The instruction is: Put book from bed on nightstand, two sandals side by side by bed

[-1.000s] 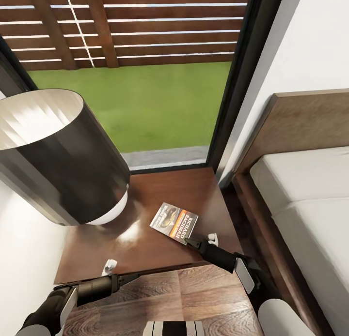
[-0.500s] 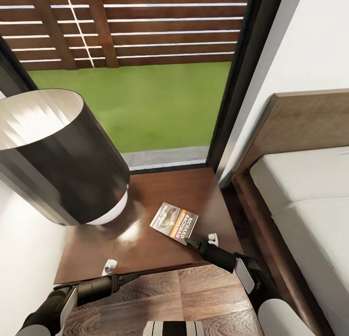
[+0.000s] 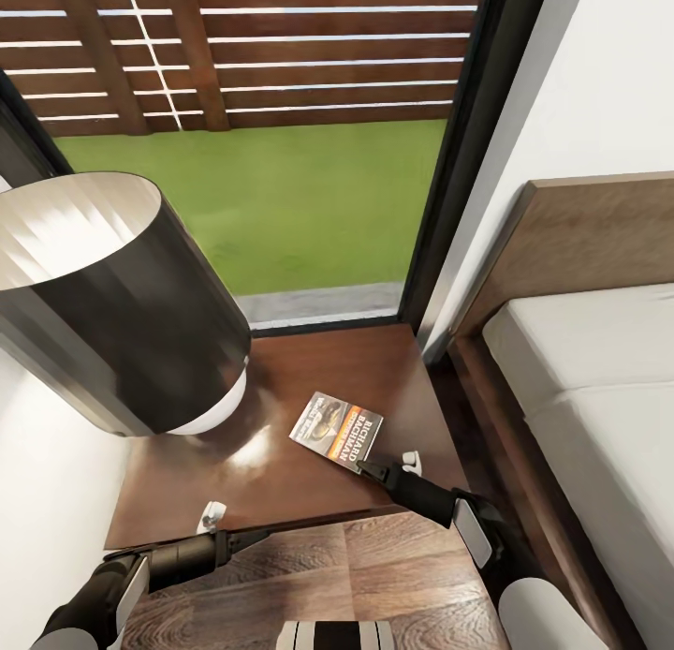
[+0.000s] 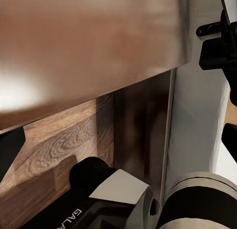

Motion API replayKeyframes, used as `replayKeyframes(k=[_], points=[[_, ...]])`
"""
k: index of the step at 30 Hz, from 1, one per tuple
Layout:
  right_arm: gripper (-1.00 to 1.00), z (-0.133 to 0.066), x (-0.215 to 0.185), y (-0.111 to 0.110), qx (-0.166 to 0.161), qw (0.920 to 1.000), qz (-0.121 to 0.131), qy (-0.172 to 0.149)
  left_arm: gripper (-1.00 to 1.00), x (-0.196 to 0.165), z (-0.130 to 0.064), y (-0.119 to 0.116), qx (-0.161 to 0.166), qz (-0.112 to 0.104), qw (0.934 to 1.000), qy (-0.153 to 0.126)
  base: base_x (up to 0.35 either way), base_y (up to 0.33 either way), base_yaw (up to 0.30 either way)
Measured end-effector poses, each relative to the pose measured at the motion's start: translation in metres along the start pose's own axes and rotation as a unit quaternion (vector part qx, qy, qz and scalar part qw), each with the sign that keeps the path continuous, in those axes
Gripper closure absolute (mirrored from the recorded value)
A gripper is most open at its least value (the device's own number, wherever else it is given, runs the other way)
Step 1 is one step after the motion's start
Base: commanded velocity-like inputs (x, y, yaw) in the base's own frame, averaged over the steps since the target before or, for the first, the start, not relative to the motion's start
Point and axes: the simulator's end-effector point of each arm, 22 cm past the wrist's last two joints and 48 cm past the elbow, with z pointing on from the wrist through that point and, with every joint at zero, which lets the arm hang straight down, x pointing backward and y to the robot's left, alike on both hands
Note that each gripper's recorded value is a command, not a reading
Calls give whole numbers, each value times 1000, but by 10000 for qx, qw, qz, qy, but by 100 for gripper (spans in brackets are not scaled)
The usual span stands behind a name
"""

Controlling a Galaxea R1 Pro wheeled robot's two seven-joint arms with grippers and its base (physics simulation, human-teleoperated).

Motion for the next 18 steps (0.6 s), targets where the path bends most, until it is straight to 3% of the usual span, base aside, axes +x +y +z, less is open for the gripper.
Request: replayKeyframes(k=[15,16,18], points=[[100,0,0,0,0,10000,-3,0,-100,0,0,0,1,0,10000,-2,0,0,0],[-100,0,0,0,0,10000,0,-2,-100,0,0,0,1,-1,10000,-3,0,0,0],[-100,0,0,-2,43,10000,-67,8,-100,0,0,0,1,-1,10000,-2,0,0,0]])
